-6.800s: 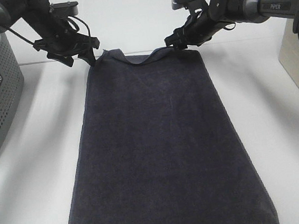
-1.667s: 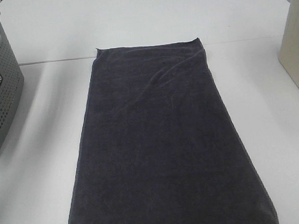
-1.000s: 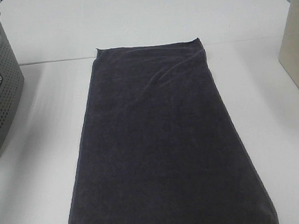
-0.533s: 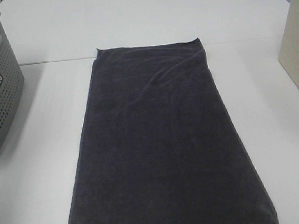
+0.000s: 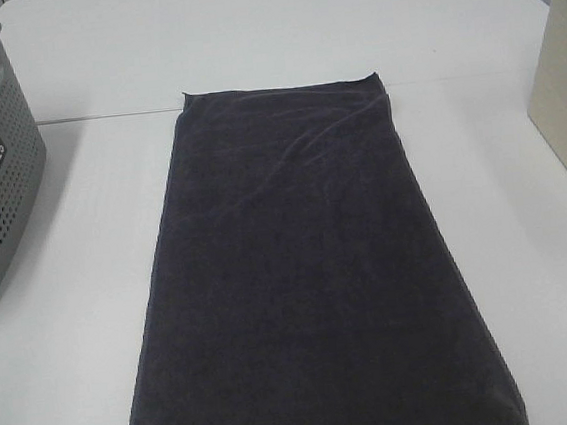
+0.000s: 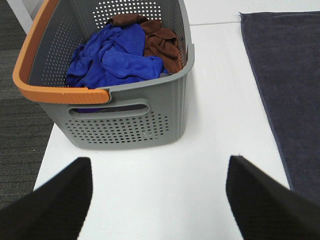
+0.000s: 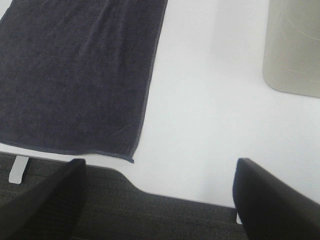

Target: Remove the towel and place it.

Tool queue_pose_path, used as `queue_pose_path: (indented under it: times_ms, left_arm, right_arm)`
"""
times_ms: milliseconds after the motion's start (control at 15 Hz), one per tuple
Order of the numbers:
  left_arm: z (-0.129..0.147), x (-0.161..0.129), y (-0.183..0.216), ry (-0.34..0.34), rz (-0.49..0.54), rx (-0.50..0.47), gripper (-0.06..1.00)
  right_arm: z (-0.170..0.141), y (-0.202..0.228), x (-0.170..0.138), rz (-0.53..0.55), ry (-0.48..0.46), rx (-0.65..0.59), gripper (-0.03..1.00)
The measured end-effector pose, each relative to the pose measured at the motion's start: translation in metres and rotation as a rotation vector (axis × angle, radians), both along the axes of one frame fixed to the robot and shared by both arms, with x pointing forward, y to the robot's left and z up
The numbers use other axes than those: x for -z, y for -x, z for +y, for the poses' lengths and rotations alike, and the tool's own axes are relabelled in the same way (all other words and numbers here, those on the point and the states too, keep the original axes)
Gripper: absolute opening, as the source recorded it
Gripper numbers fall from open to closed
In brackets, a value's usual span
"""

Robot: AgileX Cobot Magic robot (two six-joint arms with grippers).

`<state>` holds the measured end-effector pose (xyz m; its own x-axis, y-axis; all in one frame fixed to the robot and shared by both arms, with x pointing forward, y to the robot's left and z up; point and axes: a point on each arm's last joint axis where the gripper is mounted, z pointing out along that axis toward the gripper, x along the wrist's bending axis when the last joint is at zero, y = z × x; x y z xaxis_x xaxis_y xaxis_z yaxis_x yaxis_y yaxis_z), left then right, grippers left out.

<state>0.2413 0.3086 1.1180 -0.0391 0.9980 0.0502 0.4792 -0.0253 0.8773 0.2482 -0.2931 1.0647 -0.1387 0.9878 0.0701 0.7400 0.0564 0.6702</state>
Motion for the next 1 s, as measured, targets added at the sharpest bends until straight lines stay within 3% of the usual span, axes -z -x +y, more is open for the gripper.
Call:
queue_pose_path:
  times_ms: [133, 267, 400, 533, 1000]
  left_arm:
    - [0.001, 0.022, 0.011, -0.004, -0.019, -0.003, 0.71]
    - [0.001, 0.039, 0.020, -0.003, -0.050, -0.003, 0.71]
    - [0.000, 0.054, 0.014, -0.004, -0.065, 0.003, 0.71]
    - [-0.001, 0.059, 0.010, -0.004, -0.061, 0.020, 0.71]
    - [-0.002, 0.062, 0.009, -0.008, -0.053, 0.027, 0.71]
  right_arm:
    - [-0.003, 0.012, 0.016, -0.076, 0.004, 0.007, 0.77]
    - [-0.005, 0.021, 0.016, -0.211, 0.000, -0.002, 0.76]
    - [-0.006, 0.024, 0.016, -0.273, 0.036, -0.030, 0.76]
    - [-0.006, 0.021, 0.020, -0.275, 0.080, -0.065, 0.76]
    - [-0.006, 0.020, 0.020, -0.276, 0.056, -0.046, 0.76]
